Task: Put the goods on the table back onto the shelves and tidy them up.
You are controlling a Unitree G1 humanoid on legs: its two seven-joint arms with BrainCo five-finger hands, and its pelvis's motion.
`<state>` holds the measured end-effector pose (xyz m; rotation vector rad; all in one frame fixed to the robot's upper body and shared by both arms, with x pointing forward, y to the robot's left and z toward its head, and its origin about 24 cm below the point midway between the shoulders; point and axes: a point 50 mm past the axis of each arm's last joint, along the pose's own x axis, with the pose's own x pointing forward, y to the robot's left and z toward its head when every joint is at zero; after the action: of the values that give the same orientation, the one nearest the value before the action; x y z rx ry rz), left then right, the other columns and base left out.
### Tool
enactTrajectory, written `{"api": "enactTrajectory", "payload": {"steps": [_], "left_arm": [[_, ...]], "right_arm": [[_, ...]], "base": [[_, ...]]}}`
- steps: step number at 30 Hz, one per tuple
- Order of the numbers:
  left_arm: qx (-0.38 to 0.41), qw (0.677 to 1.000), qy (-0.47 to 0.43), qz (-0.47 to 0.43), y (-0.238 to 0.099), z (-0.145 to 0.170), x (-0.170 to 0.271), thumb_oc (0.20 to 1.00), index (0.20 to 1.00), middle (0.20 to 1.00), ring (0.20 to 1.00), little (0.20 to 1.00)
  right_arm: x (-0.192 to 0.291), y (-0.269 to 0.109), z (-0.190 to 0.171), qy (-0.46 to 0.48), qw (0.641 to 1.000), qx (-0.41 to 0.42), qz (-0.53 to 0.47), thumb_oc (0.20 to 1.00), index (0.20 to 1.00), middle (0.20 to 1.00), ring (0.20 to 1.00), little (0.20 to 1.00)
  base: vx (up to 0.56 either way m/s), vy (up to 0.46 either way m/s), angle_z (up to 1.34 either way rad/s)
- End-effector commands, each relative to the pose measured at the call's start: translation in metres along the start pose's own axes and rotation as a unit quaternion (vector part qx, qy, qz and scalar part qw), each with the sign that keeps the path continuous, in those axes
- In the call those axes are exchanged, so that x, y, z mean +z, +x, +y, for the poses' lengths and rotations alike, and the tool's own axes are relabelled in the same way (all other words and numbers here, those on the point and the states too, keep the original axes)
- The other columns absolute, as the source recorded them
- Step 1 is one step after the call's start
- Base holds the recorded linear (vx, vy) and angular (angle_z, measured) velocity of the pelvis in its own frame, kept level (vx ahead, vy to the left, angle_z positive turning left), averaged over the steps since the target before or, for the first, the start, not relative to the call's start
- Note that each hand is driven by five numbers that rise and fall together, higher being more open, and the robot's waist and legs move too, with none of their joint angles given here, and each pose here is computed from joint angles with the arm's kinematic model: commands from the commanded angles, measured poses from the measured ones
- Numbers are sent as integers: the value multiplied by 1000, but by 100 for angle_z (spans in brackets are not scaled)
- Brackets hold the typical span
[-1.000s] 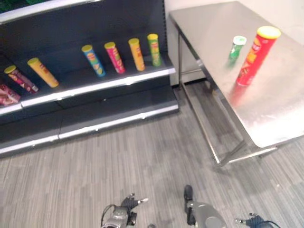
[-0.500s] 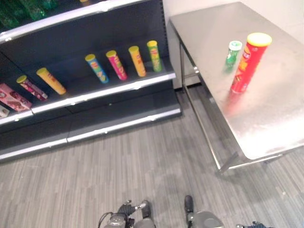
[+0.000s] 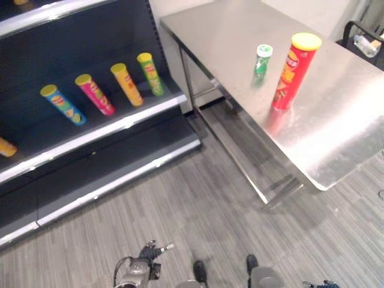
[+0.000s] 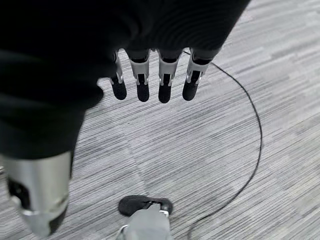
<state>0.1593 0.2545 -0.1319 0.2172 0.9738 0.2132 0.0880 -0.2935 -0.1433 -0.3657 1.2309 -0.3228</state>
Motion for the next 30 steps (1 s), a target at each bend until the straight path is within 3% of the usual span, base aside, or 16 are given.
{"api": "enactTrajectory", "payload": {"steps": [1, 10, 11, 13, 16, 17, 18, 19, 20, 21, 23, 25, 26, 27, 28, 30], "left_arm": [[19, 1000, -5, 12, -2, 9, -11, 1000, 1000, 1000, 1000, 1000], [20, 1000, 5, -1, 1, 13, 2, 1000, 1000, 1000, 1000, 1000], [15, 1000, 4, 0, 1, 10, 0, 1000, 1000, 1000, 1000, 1000], [13, 1000, -1, 1, 0, 8, -2, 1000, 1000, 1000, 1000, 1000], [4, 1000, -5, 28, -3, -4, -19, 1000, 1000, 1000, 1000, 1000], [2, 999, -9, 32, -4, -7, -22, 1000, 1000, 1000, 1000, 1000], [2, 999, -8, 32, -4, -7, -21, 1000, 1000, 1000, 1000, 1000], [1, 999, -11, 37, -5, -10, -25, 1000, 1000, 1000, 1000, 1000], [1, 999, -11, 40, -6, -11, -28, 1000, 1000, 1000, 1000, 1000], [0, 999, -11, 40, -6, -12, -28, 1000, 1000, 1000, 1000, 1000], [-4, 999, -7, 41, -7, -13, -31, 1000, 1000, 1000, 1000, 1000], [-9, 999, 1, 43, -8, -12, -34, 1000, 1000, 1000, 1000, 1000], [-13, 999, 7, 43, -10, -11, -37, 1000, 1000, 1000, 1000, 1000], [-13, 999, 7, 43, -10, -11, -37, 1000, 1000, 1000, 1000, 1000], [-14, 999, 12, 44, -10, -9, -39, 1000, 1000, 1000, 1000, 1000], [-16, 999, 10, 47, -11, -9, -41, 1000, 1000, 1000, 1000, 1000]], "right_arm": [[6, 1, -17, 37, 998, -38, -15, 1000, 1000, 1000, 1000, 1000], [-51, -10, -87, 180, 969, -155, 66, 1000, 1000, 1000, 1000, 1000], [-67, -24, -135, 280, 927, -241, 63, 1000, 1000, 1000, 1000, 1000], [-67, -30, -151, 307, 912, -270, 46, 1000, 1000, 1000, 1000, 1000], [-21, -66, -236, 342, 843, -400, -109, 1000, 1000, 1000, 1000, 1000], [3, -80, -251, 333, 824, -423, -174, 1000, 1000, 1000, 1000, 1000], [2, -80, -251, 333, 824, -424, -173, 1000, 1000, 1000, 1000, 1000], [41, -108, -272, 329, 778, -459, -276, 1000, 1000, 1000, 1000, 1000], [56, -123, -283, 325, 754, -475, -316, 1000, 1000, 1000, 1000, 1000], [56, -124, -283, 324, 754, -476, -316, 1000, 1000, 1000, 1000, 1000], [87, -158, -302, 295, 717, -495, -392, 1000, 1000, 1000, 1000, 1000], [122, -198, -315, 245, 676, -511, -472, 1000, 1000, 1000, 1000, 1000], [151, -237, -319, 192, 639, -514, -540, 1000, 1000, 1000, 1000, 1000], [151, -237, -319, 192, 639, -514, -540, 1000, 1000, 1000, 1000, 1000], [174, -268, -318, 167, 605, -495, -601, 1000, 1000, 1000, 1000, 1000], [184, -275, -317, 163, 597, -479, -623, 1000, 1000, 1000, 1000, 1000]], "base": [[107, 98, -28], [102, -1, 7], [103, -24, 36], [109, -37, 4], [99, -30, -1], [37, -13, 1], [48, -30, 5], [49, -36, 10], [65, -31, 7], [34, -32, 1], [35, -43, 5], [43, -58, 8], [37, -49, 7], [51, -83, 3], [26, -72, 9], [20, -60, 18]]}}
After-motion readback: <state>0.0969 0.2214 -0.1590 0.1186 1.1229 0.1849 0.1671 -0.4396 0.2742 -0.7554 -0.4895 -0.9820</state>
